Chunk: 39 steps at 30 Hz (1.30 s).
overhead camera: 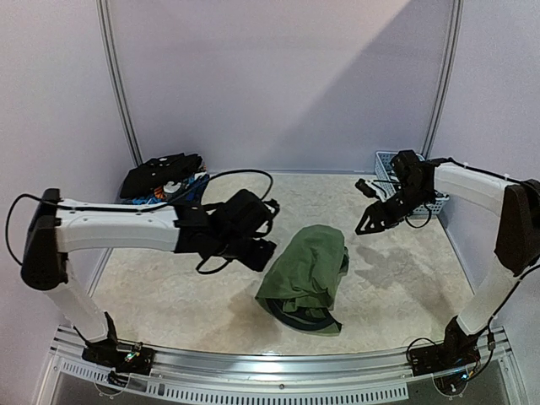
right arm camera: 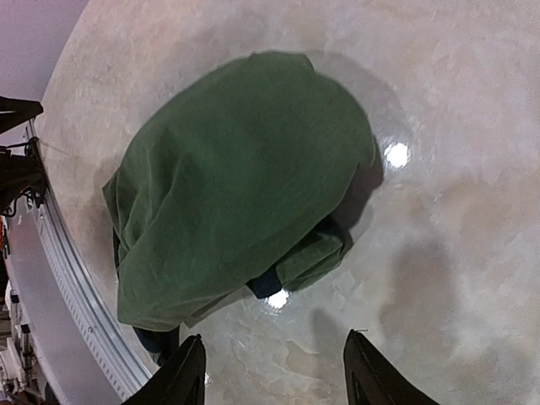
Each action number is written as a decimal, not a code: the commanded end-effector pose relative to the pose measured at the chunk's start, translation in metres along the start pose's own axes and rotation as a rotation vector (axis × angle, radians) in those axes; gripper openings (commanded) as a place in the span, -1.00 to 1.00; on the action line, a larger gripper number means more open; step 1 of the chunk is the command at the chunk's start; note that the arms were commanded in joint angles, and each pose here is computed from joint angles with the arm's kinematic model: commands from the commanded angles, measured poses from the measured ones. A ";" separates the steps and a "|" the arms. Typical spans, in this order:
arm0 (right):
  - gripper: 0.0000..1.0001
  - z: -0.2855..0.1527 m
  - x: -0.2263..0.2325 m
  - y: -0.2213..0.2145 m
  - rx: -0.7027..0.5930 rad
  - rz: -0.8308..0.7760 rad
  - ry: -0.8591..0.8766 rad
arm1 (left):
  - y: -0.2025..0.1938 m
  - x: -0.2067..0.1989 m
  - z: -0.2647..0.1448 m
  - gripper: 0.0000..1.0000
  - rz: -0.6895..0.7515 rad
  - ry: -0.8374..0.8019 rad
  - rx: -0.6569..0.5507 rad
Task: Fold and stack the mixed laundry pile
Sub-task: Adjust the crumpled tank top at the center of the board.
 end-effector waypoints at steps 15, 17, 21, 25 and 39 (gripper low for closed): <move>0.26 0.086 -0.032 -0.027 0.267 0.182 0.159 | 0.033 -0.118 0.109 0.26 -0.178 -0.509 0.114; 0.20 0.094 -0.031 -0.023 0.276 0.181 0.163 | 0.030 -0.115 0.110 -0.04 -0.180 -0.484 0.125; -0.07 0.105 -0.031 -0.015 0.275 0.185 0.215 | 0.032 -0.101 0.101 -0.58 -0.191 -0.452 0.090; -0.88 0.108 -0.032 -0.006 0.258 0.164 0.247 | 0.042 -0.075 0.081 -1.00 -0.231 -0.438 0.004; -1.00 -0.058 -0.012 0.044 -0.080 0.012 0.107 | 0.018 0.118 -0.120 -1.00 -0.390 0.089 -0.255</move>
Point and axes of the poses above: each gripper's point midway between its finger pads, its own z axis out along the fingers, its own x axis along the line the jaws close on, y = z × x, the point moved 8 cm from there along -z, back along the fingers, and after that the axes turned 7 degrees about z, right-handed, at the moved point
